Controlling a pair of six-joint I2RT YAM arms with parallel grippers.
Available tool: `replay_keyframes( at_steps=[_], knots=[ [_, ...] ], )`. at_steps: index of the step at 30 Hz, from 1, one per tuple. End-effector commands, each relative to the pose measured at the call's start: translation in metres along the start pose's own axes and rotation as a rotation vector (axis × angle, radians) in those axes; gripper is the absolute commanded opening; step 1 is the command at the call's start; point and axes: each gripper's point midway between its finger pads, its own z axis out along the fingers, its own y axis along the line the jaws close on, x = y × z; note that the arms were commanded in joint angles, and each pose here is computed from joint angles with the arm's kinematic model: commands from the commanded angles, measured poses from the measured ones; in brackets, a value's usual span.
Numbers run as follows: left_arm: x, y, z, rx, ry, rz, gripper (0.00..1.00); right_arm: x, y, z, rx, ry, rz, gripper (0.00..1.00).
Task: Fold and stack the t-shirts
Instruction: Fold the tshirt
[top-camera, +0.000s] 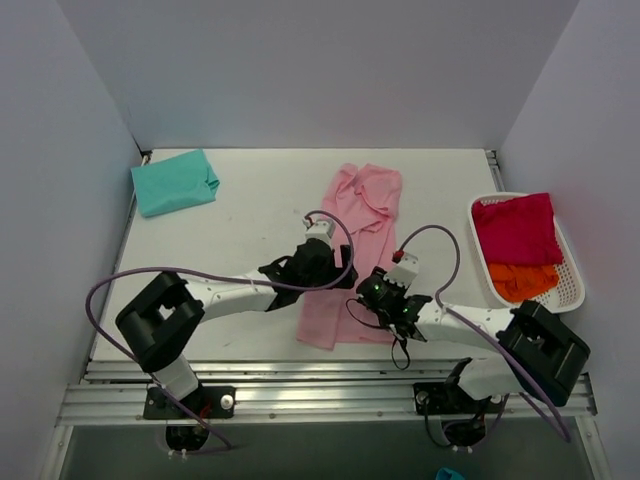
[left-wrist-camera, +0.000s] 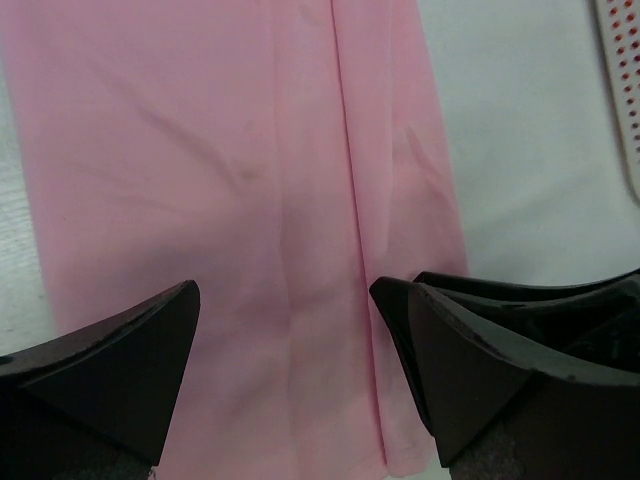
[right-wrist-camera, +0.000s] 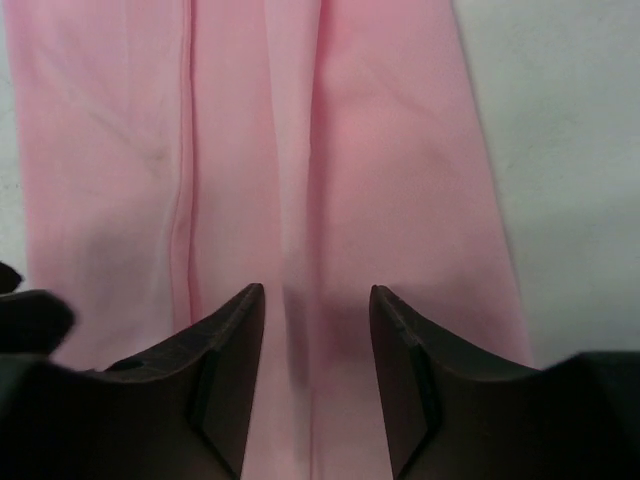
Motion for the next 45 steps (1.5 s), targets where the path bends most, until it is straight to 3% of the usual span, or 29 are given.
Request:
replay_keyframes(
  at_steps=[1, 3, 4, 5, 8, 21, 25, 27, 34, 45],
  knots=[
    [0.019, -0.024, 0.010, 0.010, 0.074, 0.066, 0.94, -0.033, -0.007, -0.011, 0.071, -0.112, 0.026, 0.44],
    [0.033, -0.025, 0.012, -0.026, 0.093, 0.097, 0.94, -0.057, -0.019, -0.027, 0.115, -0.179, 0.024, 0.53],
    [0.038, -0.024, 0.012, -0.044, 0.105, 0.109, 0.94, -0.064, -0.022, -0.032, 0.125, -0.199, 0.027, 0.73],
    [0.046, -0.024, 0.013, -0.054, 0.116, 0.120, 0.94, -0.076, -0.030, -0.043, 0.148, -0.232, 0.027, 0.81],
    [0.057, -0.015, 0.019, -0.094, 0.131, 0.127, 0.94, -0.098, -0.035, -0.061, 0.148, -0.280, 0.056, 0.93],
    [0.063, -0.001, 0.032, -0.173, 0.133, 0.123, 0.95, -0.123, -0.045, -0.089, 0.120, -0.337, 0.103, 0.92],
    [0.055, -0.002, 0.027, -0.177, 0.108, 0.116, 1.00, -0.123, -0.046, -0.089, 0.123, -0.340, 0.102, 0.92],
    [0.053, 0.000, 0.026, -0.184, 0.100, 0.113, 0.88, -0.122, -0.046, -0.088, 0.124, -0.338, 0.098, 0.92],
    [0.051, 0.002, 0.028, -0.193, 0.093, 0.102, 0.65, -0.122, -0.046, -0.087, 0.126, -0.343, 0.091, 0.91],
    [0.052, 0.008, 0.035, -0.204, 0.097, 0.094, 0.53, -0.119, -0.047, -0.085, 0.131, -0.340, 0.081, 0.90]
  ],
)
